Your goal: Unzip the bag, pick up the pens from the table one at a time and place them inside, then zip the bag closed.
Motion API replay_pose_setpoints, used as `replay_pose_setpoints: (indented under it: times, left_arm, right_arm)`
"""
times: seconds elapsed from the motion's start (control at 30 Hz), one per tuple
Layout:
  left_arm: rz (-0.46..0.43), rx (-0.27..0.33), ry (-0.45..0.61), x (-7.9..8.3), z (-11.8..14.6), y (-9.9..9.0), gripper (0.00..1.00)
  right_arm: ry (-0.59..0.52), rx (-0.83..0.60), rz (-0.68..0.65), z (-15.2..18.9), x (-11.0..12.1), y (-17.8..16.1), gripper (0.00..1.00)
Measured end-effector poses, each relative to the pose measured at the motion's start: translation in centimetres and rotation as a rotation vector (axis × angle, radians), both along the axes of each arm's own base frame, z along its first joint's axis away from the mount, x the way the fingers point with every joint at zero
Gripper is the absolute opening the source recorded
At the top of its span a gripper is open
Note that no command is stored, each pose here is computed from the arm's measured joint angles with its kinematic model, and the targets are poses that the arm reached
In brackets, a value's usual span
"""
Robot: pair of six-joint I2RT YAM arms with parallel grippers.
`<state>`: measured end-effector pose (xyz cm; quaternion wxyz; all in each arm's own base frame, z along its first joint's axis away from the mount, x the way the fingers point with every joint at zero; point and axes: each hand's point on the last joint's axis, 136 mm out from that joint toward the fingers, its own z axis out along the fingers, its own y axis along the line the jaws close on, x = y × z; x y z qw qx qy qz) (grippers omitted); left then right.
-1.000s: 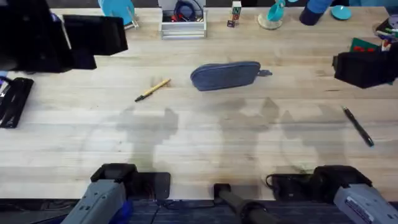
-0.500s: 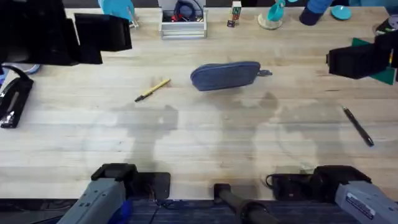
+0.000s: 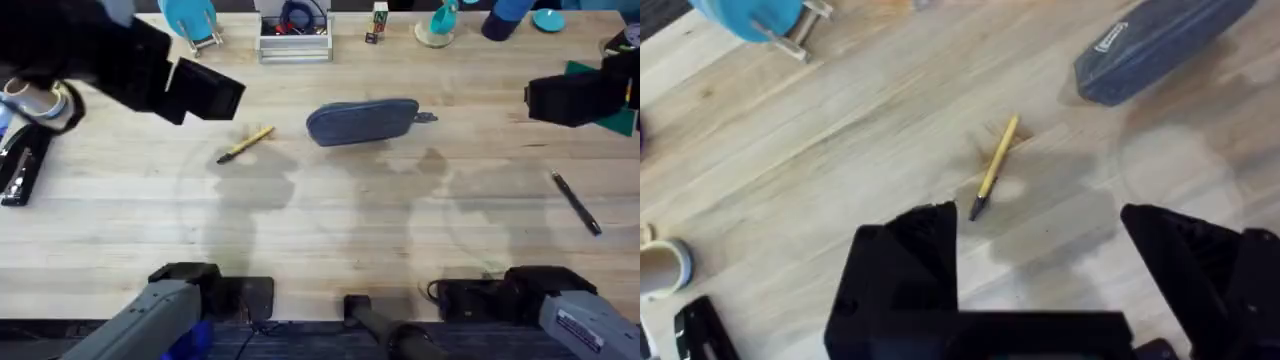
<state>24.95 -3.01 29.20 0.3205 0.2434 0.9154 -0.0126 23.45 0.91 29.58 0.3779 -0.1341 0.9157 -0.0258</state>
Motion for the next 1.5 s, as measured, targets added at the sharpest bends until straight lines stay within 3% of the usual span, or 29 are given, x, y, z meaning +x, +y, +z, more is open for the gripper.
replay_pose_setpoints:
  times: [0.1, 0.27, 0.47, 0.77, 1.07, 1.33, 1.5]
  left_arm:
    - [-0.063, 0.018, 0.035, 1.0, -1.1, -0.3, 0.994]
    - [-0.256, 0.028, 0.077, 2.2, -2.9, -1.9, 0.995]
    - [-0.483, -0.008, 0.102, 3.4, -4.9, -4.0, 0.996]
    - [-0.699, -0.086, 0.126, 5.3, -8.1, -6.2, 0.999]
    - [-0.828, -0.171, 0.03, 6.1, -12.2, -8.2, 0.998]
    - [-0.865, -0.235, -0.023, 5.9, -15.5, -9.2, 0.995]
    - [-0.875, -0.302, -0.016, 6.6, -17.3, -9.9, 0.995]
  right_arm:
    - [0.0, 0.0, 0.0, 0.0, 0.0, 0.0, 0.997]
    - [0.004, 0.0, 0.0, -0.1, -0.1, 0.0, 0.997]
    - [0.01, 0.0, 0.0, -0.2, -0.2, 0.0, 0.997]
    - [0.01, 0.0, 0.0, -0.2, -0.2, 0.0, 0.997]
    - [0.01, 0.0, 0.0, -0.2, -0.2, 0.0, 0.997]
    - [0.009, 0.0, 0.0, -0.1, -0.2, 0.0, 0.997]
    - [0.009, 0.0, 0.0, -0.1, -0.2, 0.0, 0.997]
